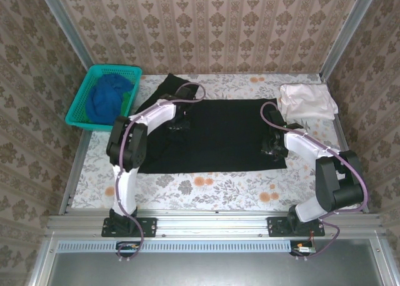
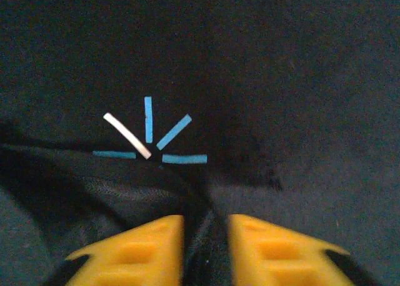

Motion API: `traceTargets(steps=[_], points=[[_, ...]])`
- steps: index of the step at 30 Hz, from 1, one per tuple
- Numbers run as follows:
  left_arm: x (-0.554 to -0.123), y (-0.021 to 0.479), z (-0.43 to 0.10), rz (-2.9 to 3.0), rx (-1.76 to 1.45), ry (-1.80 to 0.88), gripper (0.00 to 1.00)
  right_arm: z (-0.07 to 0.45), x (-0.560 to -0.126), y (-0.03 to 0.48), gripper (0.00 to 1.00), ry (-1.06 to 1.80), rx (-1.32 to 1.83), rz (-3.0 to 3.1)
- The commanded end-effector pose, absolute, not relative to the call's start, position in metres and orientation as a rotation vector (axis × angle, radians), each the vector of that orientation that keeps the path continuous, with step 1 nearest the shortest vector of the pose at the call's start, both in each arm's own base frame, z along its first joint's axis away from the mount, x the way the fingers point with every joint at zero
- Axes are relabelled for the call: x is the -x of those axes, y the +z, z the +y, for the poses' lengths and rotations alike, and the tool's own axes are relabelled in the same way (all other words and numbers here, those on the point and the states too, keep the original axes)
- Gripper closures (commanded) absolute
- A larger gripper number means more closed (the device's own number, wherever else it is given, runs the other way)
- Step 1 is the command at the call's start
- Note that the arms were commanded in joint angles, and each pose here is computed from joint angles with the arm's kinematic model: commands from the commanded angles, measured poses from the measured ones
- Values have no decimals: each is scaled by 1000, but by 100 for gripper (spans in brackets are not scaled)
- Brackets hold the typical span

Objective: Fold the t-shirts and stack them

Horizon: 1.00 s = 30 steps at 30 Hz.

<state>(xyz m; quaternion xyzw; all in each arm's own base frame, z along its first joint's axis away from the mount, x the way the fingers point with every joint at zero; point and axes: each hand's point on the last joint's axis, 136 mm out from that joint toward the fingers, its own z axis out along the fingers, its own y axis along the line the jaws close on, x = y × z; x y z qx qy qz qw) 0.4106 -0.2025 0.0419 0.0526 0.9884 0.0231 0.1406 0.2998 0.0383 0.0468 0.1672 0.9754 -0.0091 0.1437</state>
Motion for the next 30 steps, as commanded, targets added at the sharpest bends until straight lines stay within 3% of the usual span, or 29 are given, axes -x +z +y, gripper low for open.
traceTargets(steps=[1, 3, 7, 9, 10, 14, 21, 25, 27, 30], points=[[-413, 44, -190, 2871, -205, 192, 58, 39, -296, 42, 65, -24, -468, 2829], [-416, 51, -183, 2857, -189, 207, 54, 40, -297, 48, 65, -13, -463, 2813], [-413, 88, -167, 2781, -150, 207, 26, 51, -305, 65, 65, 30, -420, 2761], [-407, 109, -154, 2740, -111, 168, 3, 69, -313, 74, 65, 72, -352, 2728], [-400, 115, -150, 2731, -100, 145, 0, 81, -318, 78, 64, 99, -311, 2713], [-366, 128, -94, 2691, 122, 70, 0, 159, -340, 102, 61, 276, -20, 2597], [-300, 80, -50, 2621, 389, -205, 0, 316, -368, 128, 46, 559, 518, 2359], [-318, 68, -50, 2621, 424, -328, 13, 378, -387, 110, 45, 608, 682, 2363], [-336, 72, -63, 2625, 356, -403, 24, 399, -396, 100, 45, 603, 745, 2352], [-348, 64, -70, 2664, 291, -423, 31, 415, -409, 86, 41, 613, 782, 2343]])
